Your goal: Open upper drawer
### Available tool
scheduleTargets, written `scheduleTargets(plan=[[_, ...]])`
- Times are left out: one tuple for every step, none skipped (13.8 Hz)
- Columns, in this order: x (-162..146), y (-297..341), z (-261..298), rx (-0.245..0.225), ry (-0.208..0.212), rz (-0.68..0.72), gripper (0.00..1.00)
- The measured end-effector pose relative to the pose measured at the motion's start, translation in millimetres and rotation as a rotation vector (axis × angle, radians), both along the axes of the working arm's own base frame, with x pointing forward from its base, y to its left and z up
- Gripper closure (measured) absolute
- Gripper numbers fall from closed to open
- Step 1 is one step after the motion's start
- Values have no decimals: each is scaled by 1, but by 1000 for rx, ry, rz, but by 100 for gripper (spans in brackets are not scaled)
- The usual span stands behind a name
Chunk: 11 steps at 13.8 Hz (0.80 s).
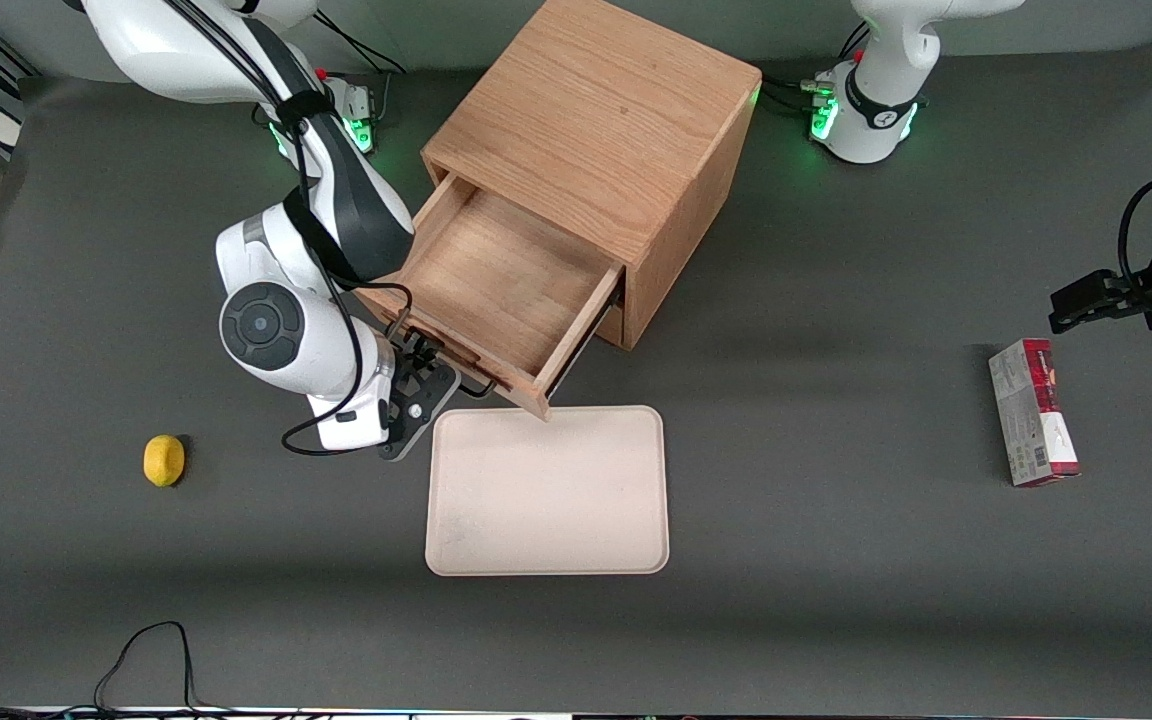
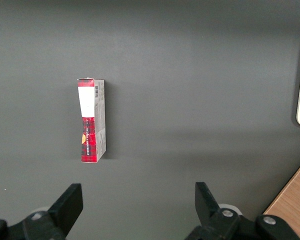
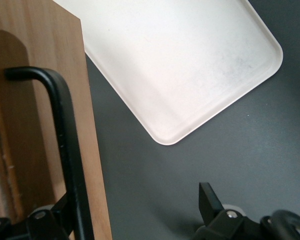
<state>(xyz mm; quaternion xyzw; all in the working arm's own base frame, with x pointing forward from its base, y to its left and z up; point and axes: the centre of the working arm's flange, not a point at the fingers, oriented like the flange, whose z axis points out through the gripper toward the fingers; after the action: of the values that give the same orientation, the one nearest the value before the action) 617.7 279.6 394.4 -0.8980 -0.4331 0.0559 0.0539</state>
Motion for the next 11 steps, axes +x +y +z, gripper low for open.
scheduleTargets(plan=[[2,-2,1,12,5,8,0],[4,-6,1,22,8,11,0],[7,-10,0,27,8,10,0],[9,-13,1,30,7,8,0],[10,-16,2,31,5,7,0],[12,-17,4,34,0,6,0],[14,-18,7,36,-4,5,0],[15,-19,8,37,-7,3,0],[17,-21,8,37,-8,-1,0],[20,-25,7,37,-8,-6,0],[23,-28,7,38,-10,-10,0]])
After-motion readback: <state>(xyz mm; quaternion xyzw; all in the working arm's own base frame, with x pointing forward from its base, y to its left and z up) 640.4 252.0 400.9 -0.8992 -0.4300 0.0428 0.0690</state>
